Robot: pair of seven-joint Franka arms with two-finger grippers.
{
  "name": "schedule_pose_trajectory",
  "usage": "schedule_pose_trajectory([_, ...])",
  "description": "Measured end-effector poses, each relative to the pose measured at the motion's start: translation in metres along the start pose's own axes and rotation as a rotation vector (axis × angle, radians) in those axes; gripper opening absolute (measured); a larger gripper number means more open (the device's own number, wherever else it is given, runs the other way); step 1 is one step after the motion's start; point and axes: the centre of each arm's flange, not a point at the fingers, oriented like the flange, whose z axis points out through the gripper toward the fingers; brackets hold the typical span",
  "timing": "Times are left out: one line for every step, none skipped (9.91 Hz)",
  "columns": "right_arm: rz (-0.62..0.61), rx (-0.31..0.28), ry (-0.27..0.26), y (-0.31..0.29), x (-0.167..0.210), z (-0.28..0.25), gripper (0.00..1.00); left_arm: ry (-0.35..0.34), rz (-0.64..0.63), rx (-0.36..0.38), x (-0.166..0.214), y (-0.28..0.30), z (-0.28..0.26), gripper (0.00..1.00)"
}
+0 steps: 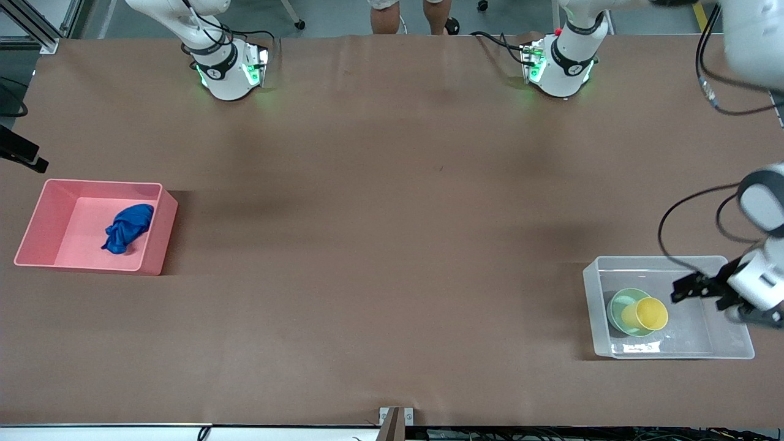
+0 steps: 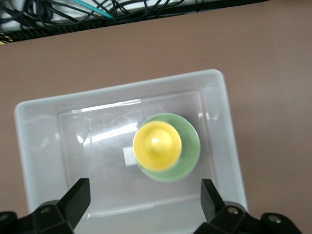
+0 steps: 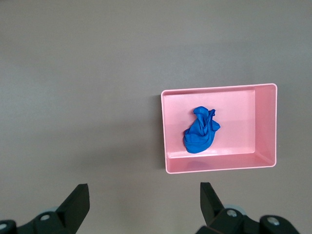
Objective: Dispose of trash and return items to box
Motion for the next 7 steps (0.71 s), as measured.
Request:
schedule_pose_trajectory([0.001,0.0,0.001,0.001,0.0,0.0,1.0,0.008,-0.01,-0.003,-0.015,0.015,-0.038,1.0])
schedule_pose_trajectory([0.001,0.0,0.001,0.001,0.0,0.0,1.0,0.016,-0.036,-0.015,-0.032,0.029,-0.07,1.0])
schedule_pose_trajectory([0.001,-0.002,0.007,0.001,0.001,-0.001,1.0,0.025,-0.07,-0.028,-0.05,0.043,-0.098,1.0])
schedule_pose_trajectory([0.002,-0.01,0.025,0.002,0.003,-0.002,1.0,0.032,-0.099,-0.038,-0.069,0.053,-0.124,1.0])
schedule_pose_trajectory([0.002,-0.016,0.037,0.003,0.004,-0.003,1.0,0.022,-0.107,-0.051,-0.086,0.059,-0.146,1.0])
schedule_pose_trajectory([0.0,-0.018,0.037,0.003,0.004,-0.003,1.0,0.007,-0.104,-0.063,-0.097,0.063,-0.163,1.0])
schedule_pose_trajectory([-0.001,-0.019,0.035,0.003,0.004,-0.003,1.0,-0.012,-0.093,-0.063,-0.101,0.068,-0.178,1.0])
